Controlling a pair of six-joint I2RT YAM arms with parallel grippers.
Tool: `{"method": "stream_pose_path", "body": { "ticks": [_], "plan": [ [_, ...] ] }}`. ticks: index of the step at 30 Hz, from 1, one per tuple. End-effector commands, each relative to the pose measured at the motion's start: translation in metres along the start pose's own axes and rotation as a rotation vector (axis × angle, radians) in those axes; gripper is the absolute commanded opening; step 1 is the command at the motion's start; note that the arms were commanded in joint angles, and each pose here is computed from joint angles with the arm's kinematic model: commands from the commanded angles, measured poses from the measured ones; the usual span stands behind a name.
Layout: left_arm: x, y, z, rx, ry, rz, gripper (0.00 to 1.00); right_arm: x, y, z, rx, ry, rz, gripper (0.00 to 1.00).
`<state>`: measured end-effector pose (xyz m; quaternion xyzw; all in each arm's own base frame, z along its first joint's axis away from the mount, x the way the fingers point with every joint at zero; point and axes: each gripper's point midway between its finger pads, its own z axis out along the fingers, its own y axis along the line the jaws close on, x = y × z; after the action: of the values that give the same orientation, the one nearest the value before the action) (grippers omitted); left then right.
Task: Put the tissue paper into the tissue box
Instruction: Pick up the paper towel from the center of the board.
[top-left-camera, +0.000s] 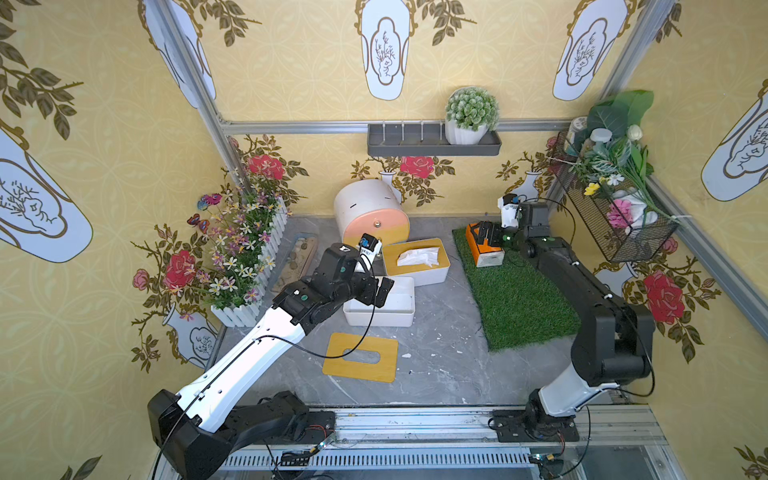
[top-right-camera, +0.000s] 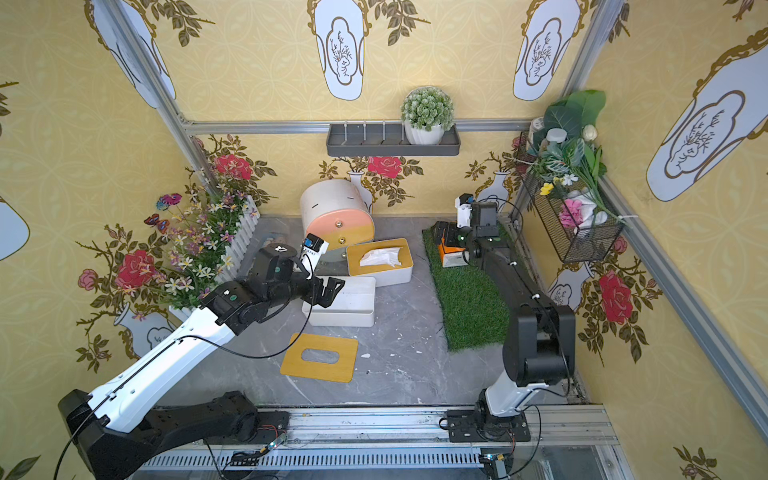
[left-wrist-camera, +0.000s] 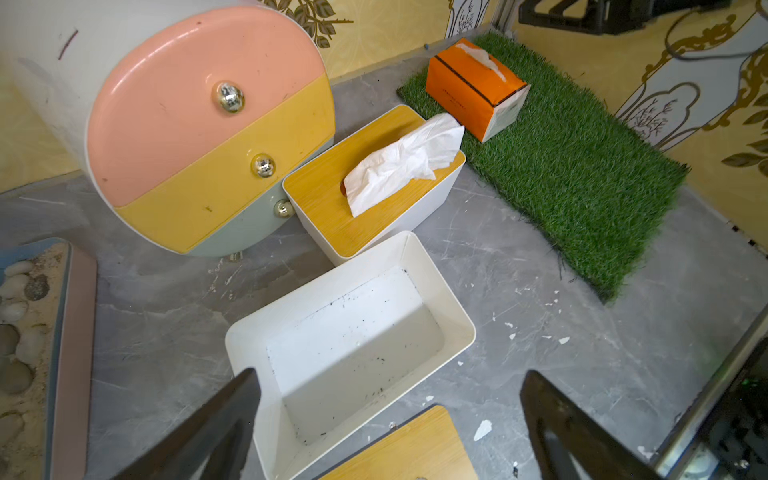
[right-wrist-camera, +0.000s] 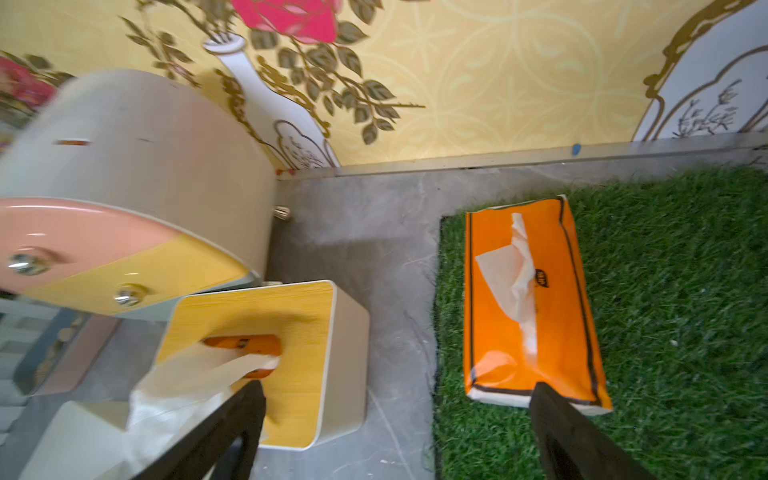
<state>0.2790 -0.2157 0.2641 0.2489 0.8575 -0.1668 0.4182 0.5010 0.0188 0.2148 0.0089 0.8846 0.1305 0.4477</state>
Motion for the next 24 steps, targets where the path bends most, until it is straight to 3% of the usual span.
{"method": "stream_pose_path", "body": {
  "ticks": [1, 11, 24],
  "plan": [
    [-0.005, 0.004, -0.003, -0.022, -0.041, 0.074, 1.00, 0.010, -0.032, 0.025, 0.096, 0.079, -0.003, 1.00],
    [-0.010, 0.001, -0.015, -0.007, -0.092, 0.079, 1.00, 0.021, -0.062, 0.074, 0.136, 0.157, -0.016, 1.00],
    [-0.006, 0.007, -0.020, -0.037, -0.091, 0.076, 1.00, 0.054, -0.078, 0.096, 0.192, 0.275, -0.069, 1.00]
  ]
}}
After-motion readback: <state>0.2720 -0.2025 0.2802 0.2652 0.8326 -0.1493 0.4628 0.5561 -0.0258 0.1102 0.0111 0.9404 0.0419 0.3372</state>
